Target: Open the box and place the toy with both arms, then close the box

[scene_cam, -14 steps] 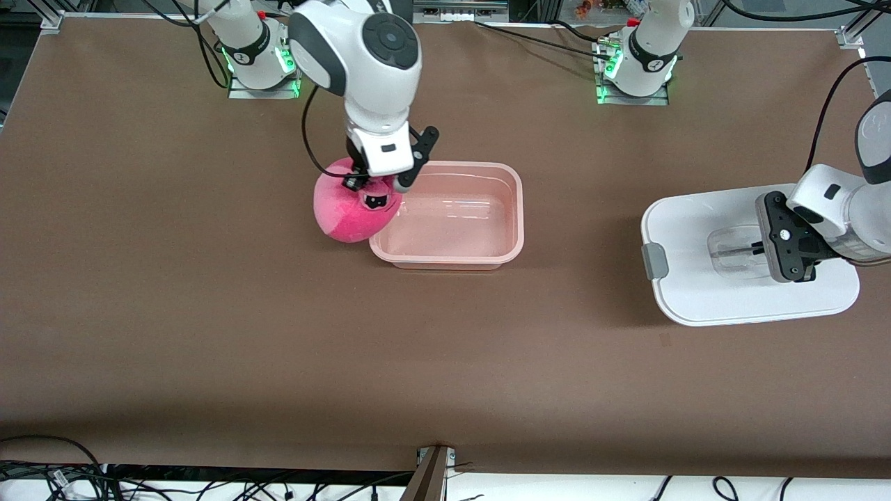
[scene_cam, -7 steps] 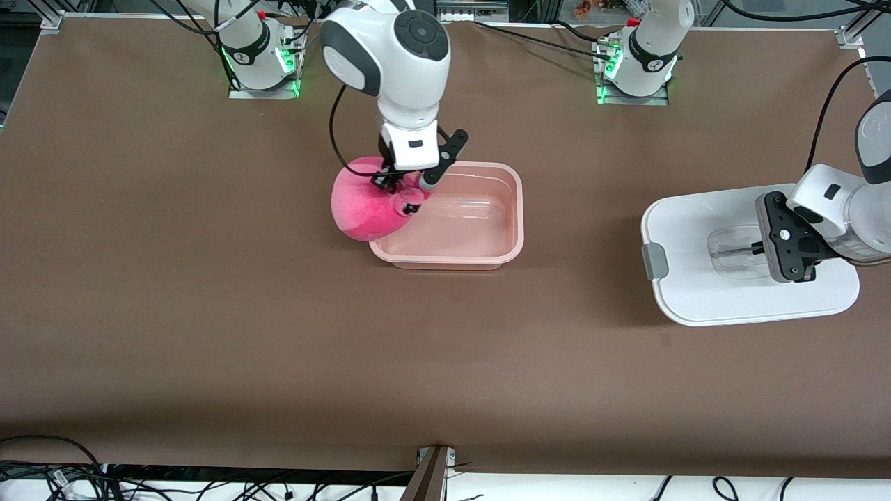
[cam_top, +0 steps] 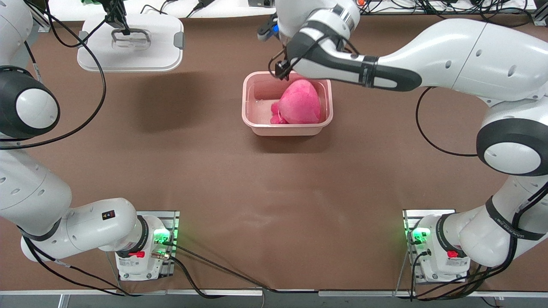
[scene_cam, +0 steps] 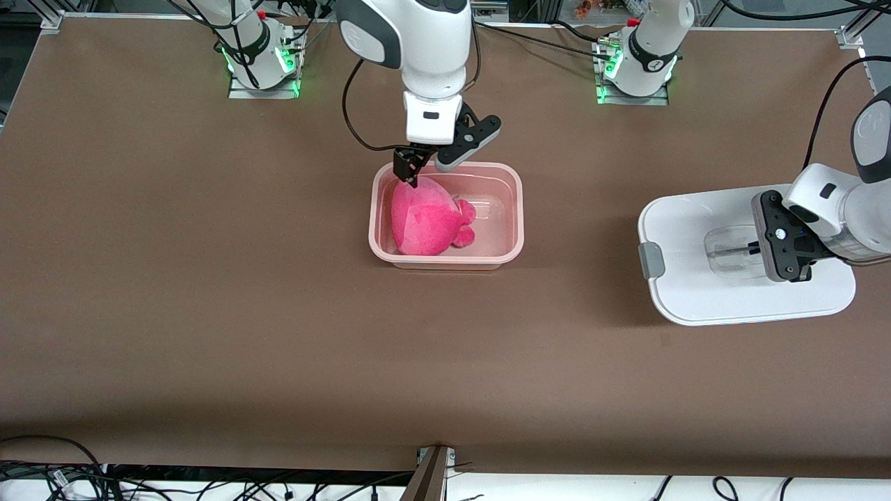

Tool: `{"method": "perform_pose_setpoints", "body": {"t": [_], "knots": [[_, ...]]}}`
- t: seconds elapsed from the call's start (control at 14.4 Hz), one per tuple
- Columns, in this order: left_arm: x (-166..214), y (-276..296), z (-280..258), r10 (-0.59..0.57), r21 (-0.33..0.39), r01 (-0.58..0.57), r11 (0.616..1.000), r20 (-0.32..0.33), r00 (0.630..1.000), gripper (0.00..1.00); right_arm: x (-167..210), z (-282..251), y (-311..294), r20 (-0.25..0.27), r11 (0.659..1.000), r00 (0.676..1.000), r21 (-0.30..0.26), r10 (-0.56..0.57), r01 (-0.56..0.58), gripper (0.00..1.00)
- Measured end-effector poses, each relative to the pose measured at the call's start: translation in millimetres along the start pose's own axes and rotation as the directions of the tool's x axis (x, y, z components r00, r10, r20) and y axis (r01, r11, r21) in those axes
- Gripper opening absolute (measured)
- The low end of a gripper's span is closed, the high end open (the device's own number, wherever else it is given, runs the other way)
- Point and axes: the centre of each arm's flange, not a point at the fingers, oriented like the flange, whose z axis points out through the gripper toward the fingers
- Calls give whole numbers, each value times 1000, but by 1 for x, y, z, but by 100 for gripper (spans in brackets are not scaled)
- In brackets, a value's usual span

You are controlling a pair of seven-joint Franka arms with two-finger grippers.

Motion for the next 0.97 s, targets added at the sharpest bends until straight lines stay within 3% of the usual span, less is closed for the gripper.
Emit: {"method": "perform_pose_setpoints", "body": {"t": [0.14,0.35,0.63,0.97], "knots": [[10,2,-2,17,2,-17,1000,-6,1000,7,4,0,49,12,996,996,11,84,-84,100],[66,16,-12,107,13,-106,994,-41,993,7,-4,17,154,65,972,970,-2,235,-235,100],[175,57,-16,169,-3,-170,985,-70,983,7,-39,33,290,109,904,898,-33,426,-425,100],[321,107,25,109,-46,-116,992,-128,986,7,-91,28,397,132,815,805,-52,578,-577,100]]}}
